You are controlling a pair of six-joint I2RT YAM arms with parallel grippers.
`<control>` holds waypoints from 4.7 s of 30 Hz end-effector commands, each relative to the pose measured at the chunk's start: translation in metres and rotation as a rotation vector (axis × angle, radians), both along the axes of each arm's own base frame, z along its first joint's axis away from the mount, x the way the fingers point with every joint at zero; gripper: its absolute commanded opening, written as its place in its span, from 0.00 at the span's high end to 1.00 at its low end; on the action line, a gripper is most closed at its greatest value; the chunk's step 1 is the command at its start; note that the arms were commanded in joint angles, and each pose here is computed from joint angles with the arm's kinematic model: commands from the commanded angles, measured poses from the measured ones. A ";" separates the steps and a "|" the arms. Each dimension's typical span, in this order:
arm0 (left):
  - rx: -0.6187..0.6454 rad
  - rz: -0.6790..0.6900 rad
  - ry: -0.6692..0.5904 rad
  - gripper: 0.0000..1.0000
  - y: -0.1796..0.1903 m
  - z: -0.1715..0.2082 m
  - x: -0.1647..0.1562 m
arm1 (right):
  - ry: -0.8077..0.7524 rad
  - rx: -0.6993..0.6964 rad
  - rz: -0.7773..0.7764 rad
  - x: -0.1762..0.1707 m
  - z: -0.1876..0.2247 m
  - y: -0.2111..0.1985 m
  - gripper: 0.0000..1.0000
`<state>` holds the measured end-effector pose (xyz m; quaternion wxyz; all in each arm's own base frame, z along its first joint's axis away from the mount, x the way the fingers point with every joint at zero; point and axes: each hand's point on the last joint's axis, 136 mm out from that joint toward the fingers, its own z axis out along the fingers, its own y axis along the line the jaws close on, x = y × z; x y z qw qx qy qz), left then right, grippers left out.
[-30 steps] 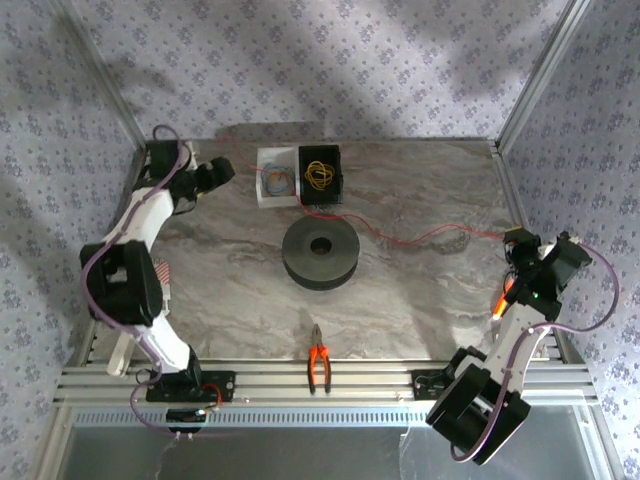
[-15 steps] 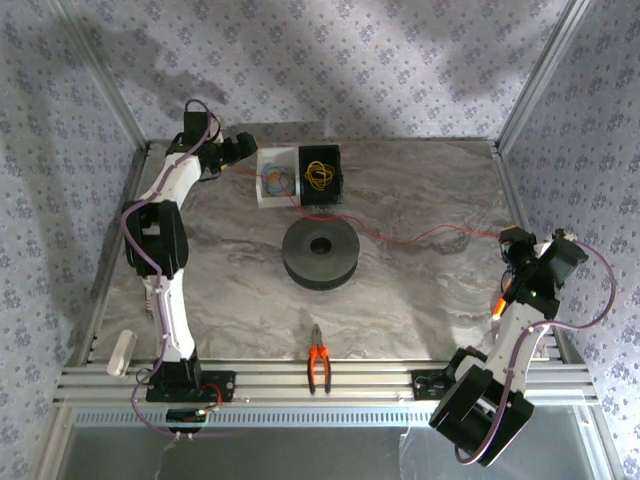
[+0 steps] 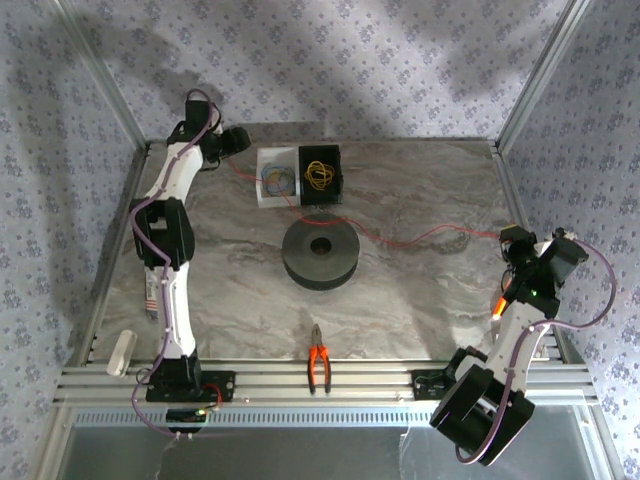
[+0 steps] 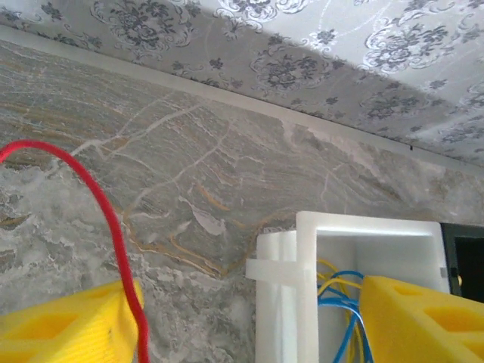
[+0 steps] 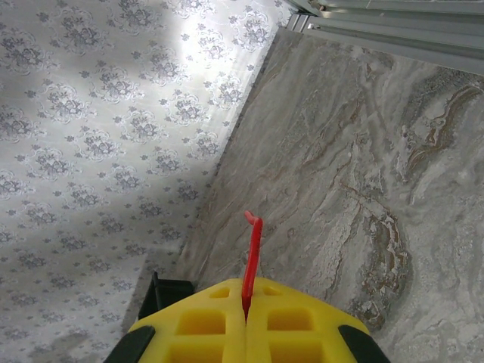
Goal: Wrap the cables
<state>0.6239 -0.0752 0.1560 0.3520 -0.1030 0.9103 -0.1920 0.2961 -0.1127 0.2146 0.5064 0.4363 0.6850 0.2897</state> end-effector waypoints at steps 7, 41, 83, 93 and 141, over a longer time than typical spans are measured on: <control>0.056 0.015 0.074 0.43 0.011 -0.029 -0.001 | -0.028 -0.028 0.013 0.003 0.015 0.002 1.00; 0.193 0.422 -0.234 1.00 0.219 0.187 -0.169 | -0.016 0.040 -0.130 -0.019 0.003 -0.025 1.00; 0.525 0.394 -0.417 1.00 0.125 0.254 -0.202 | 0.263 -0.313 0.526 0.014 0.022 0.116 0.00; 0.532 0.379 -0.426 1.00 0.122 0.253 -0.194 | 0.647 -0.533 0.628 0.010 -0.024 0.113 0.00; 0.506 0.107 -0.406 1.00 0.029 0.221 -0.191 | -0.568 -0.964 1.532 0.088 0.107 0.532 0.15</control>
